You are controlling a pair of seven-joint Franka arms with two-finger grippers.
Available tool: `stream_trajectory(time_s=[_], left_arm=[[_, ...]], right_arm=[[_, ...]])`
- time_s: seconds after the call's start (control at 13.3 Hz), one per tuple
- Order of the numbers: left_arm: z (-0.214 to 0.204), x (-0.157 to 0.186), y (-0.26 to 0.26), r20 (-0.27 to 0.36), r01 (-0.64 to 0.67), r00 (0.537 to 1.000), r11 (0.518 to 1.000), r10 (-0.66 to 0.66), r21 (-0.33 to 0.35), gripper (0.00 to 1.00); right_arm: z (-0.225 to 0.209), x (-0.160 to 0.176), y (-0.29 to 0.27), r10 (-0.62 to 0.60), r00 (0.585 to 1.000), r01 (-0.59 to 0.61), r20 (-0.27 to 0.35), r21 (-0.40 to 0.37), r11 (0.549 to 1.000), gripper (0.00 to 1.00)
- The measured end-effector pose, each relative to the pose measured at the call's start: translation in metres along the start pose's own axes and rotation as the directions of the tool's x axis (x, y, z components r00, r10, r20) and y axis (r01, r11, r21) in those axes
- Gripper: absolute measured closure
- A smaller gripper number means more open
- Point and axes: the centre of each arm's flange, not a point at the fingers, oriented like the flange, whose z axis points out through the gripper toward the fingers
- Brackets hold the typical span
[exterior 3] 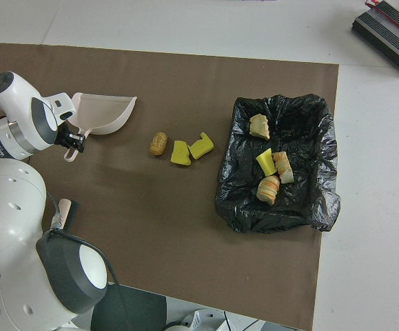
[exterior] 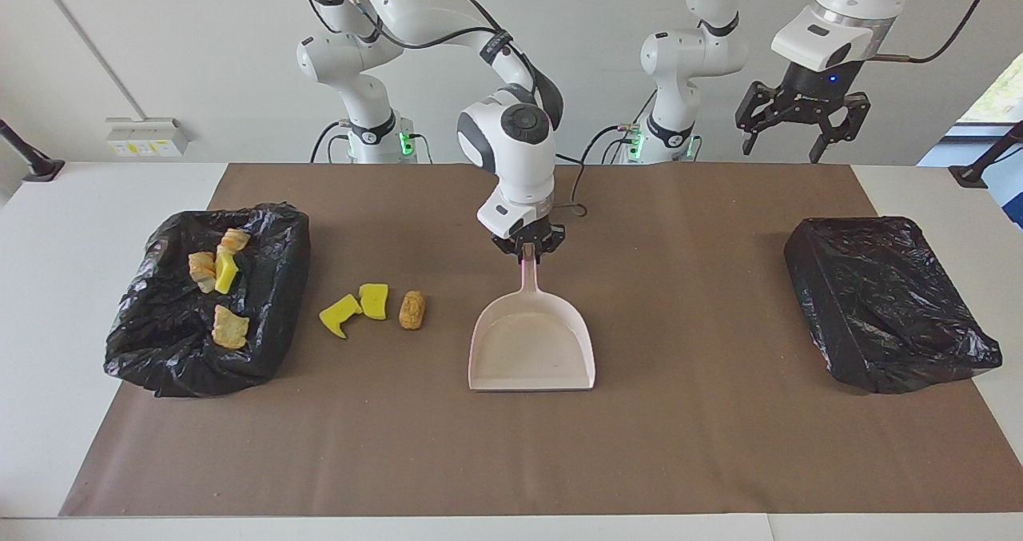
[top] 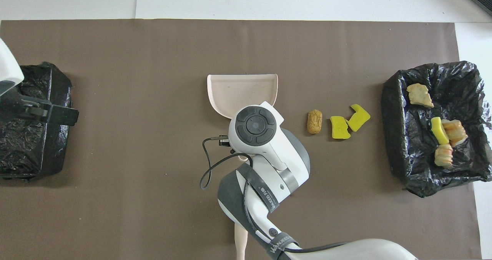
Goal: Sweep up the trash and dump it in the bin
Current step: 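Set the empty dustpan down mid-mat and open the right gripper, then grasp the dustpan handle with the left gripper while the right gripper withdraws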
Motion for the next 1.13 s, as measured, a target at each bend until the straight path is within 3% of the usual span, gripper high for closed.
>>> stream_trajectory(time_s=[0.23, 0.45, 0.68, 1.13], left_arm=[[0.031, 0.019, 0.023, -0.026, -0.047, 0.999, 0.999, 0.047, -0.008, 0.00], [0.066, 0.039, 0.043, -0.022, -0.087, 0.996, 0.996, 0.087, -0.024, 0.00], [0.091, 0.057, 0.057, -0.046, -0.112, 0.993, 0.993, 0.111, -0.035, 0.00], [0.132, 0.078, 0.102, -0.057, -0.123, 0.991, 0.991, 0.119, -0.059, 0.00]], right_arm=[[0.009, 0.000, 0.001, 0.002, 1.000, -0.002, 0.012, -0.008, 1.000, 0.68], [0.010, 0.008, 0.014, 0.026, 0.999, -0.026, 0.027, -0.023, 0.999, 0.37], [-0.025, 0.028, 0.050, 0.059, 0.998, -0.058, 0.024, -0.026, 0.998, 0.01], [-0.129, 0.056, 0.159, 0.068, 0.997, -0.068, -0.037, -0.006, 0.998, 0.00]])
